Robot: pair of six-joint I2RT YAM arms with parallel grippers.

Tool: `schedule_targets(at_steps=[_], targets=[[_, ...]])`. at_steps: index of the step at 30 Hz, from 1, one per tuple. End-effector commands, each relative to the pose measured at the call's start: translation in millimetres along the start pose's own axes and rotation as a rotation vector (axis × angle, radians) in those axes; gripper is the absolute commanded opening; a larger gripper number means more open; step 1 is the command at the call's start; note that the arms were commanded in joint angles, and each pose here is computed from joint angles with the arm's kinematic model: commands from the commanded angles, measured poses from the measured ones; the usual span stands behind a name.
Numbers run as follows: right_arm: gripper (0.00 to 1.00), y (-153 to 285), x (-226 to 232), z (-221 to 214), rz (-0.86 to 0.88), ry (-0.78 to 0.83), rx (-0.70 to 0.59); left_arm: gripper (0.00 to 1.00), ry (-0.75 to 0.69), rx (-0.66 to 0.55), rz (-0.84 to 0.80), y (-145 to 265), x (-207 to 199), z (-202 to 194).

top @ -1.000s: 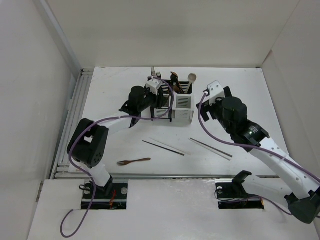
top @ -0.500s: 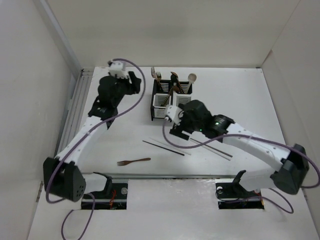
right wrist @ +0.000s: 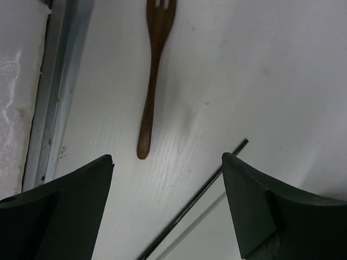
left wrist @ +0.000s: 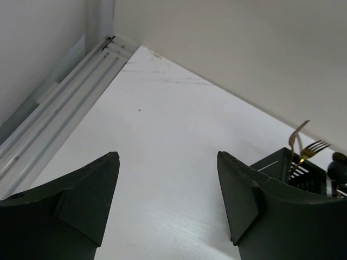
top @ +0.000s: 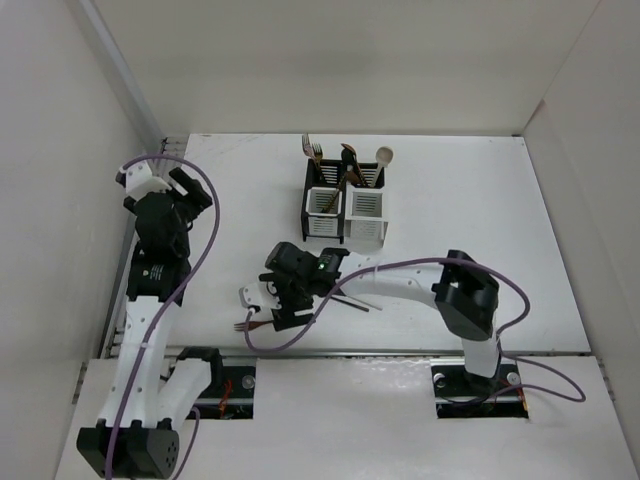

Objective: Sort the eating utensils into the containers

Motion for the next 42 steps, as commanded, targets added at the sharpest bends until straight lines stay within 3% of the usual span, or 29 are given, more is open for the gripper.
schedule_targets(at_steps=[1, 8, 15, 17, 18, 21, 24, 25, 28, 34, 38, 42], targets=[[0.86, 0, 7, 11, 0.060, 0.035, -0.055, 0.70, 0.039, -0.003, 0.078, 7, 20, -1], [0.86, -45, 16, 20, 0.121, 0.055, -0.064, 0.71, 0.066, -0.027, 0.099, 16, 34, -6], [0.77, -77, 7, 20, 0.143, 0.048, -0.052, 0.71, 0.083, -0.033, 0.090, 15, 36, -6], [0.68, -84, 9, 16, 0.169, 0.028, -0.031, 0.72, 0.085, -0.047, 0.093, 14, 36, -4], [0.58, -83, 12, 15, 0.178, 0.001, -0.022, 0.72, 0.076, -0.062, 0.097, 14, 37, -1], [0.41, -87, 21, 5, 0.199, -0.018, 0.011, 0.74, 0.061, -0.084, 0.095, 16, 37, 4], [0.31, -85, 27, -8, 0.214, -0.027, 0.075, 0.74, 0.050, -0.095, 0.111, 15, 41, 4], [0.19, -85, 26, -9, 0.206, -0.026, 0.084, 0.75, 0.053, -0.103, 0.105, 14, 39, 6], [0.00, -86, 30, -19, 0.213, -0.041, 0.135, 0.75, 0.044, -0.103, 0.106, 14, 40, 6], [0.00, -78, 11, 1, 0.185, -0.032, 0.096, 0.75, 0.044, -0.103, 0.106, 12, 39, 6], [0.00, -43, -26, 47, 0.080, -0.029, -0.053, 0.75, 0.044, -0.107, 0.114, 10, 39, 7], [0.00, 15, -84, 76, -0.068, -0.134, -0.269, 0.75, 0.034, -0.139, 0.105, 6, 30, 22]])
Point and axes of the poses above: each gripper's point midway between its finger pads, its own y axis back along the fingers, its own x axis along the line the jaws close on, z = x × y, the point moved 3 cm from there along y, back along the fingers, and after that the axes turned 12 degrees about y, right-handed, at the moved point
